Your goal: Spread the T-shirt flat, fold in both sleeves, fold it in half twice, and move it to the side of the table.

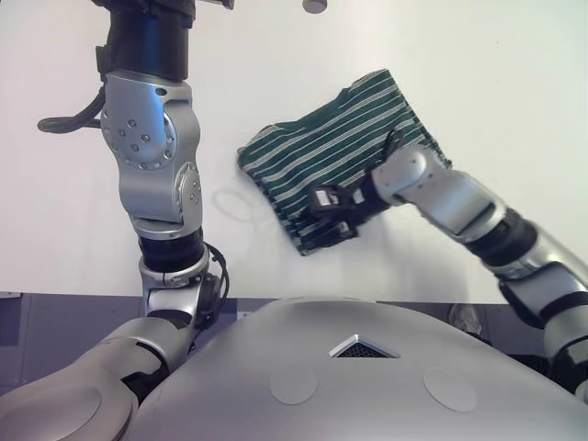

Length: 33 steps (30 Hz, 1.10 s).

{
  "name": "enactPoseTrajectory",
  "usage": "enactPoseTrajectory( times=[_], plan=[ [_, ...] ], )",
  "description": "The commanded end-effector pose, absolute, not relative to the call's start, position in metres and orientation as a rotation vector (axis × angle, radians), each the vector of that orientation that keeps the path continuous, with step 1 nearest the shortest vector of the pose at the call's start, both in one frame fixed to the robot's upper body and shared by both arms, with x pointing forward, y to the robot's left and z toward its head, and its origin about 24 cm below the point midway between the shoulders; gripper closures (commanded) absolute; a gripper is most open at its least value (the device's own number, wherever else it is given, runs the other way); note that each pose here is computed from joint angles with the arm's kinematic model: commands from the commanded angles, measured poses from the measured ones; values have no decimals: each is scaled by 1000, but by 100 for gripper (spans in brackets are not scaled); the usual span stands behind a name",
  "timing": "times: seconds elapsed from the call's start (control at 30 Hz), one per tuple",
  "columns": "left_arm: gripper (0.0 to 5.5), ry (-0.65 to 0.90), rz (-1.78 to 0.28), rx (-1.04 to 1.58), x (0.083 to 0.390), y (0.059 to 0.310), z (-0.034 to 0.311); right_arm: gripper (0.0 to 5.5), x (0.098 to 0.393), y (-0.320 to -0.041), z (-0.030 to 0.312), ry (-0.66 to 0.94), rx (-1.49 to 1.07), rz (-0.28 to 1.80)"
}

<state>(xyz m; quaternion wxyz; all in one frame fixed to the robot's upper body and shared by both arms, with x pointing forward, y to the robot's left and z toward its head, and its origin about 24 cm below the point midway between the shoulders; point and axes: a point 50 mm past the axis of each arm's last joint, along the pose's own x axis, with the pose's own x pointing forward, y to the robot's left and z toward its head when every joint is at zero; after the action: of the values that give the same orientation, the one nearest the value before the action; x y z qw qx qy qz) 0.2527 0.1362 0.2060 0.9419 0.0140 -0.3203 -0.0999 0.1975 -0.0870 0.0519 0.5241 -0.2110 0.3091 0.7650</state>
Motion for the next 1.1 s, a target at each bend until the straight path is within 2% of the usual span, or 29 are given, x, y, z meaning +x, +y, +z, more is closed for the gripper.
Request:
enactPoseTrajectory(
  times=[0.03,0.17,0.23,0.3,0.43,0.53,0.6,0.7,0.77,0.83,0.97,1.1],
  plan=[
    [410,-608,-364,116,244,117,191,261,195,-259,26,1226,-1174,1738],
    [410,-487,-574,212,239,92,164,261,205,-289,64,1151,-1353,1829],
    [410,-431,-646,264,238,84,152,261,207,-295,83,1129,-1351,1858],
    [410,-397,-682,309,239,82,144,261,206,-288,103,1068,-1229,1877],
    [410,-352,-720,367,249,73,140,261,219,-251,168,785,-928,1785],
    [410,-264,-802,425,253,50,128,261,235,-235,206,614,-925,1704],
    [410,-207,-870,477,251,37,120,261,253,-232,198,565,-1061,1593],
    [410,-198,-872,524,251,34,117,261,274,-214,129,471,-1169,1443],
    [410,-204,-840,513,252,39,120,261,278,-207,79,459,-1212,1334],
    [410,-215,-811,500,253,44,124,261,275,-209,45,489,-1265,1285],
    [410,-245,-736,458,254,54,134,261,254,-207,-2,618,-1296,1415],
    [410,-238,-677,425,257,62,135,261,259,-171,-21,464,-1339,1517]
  ],
)
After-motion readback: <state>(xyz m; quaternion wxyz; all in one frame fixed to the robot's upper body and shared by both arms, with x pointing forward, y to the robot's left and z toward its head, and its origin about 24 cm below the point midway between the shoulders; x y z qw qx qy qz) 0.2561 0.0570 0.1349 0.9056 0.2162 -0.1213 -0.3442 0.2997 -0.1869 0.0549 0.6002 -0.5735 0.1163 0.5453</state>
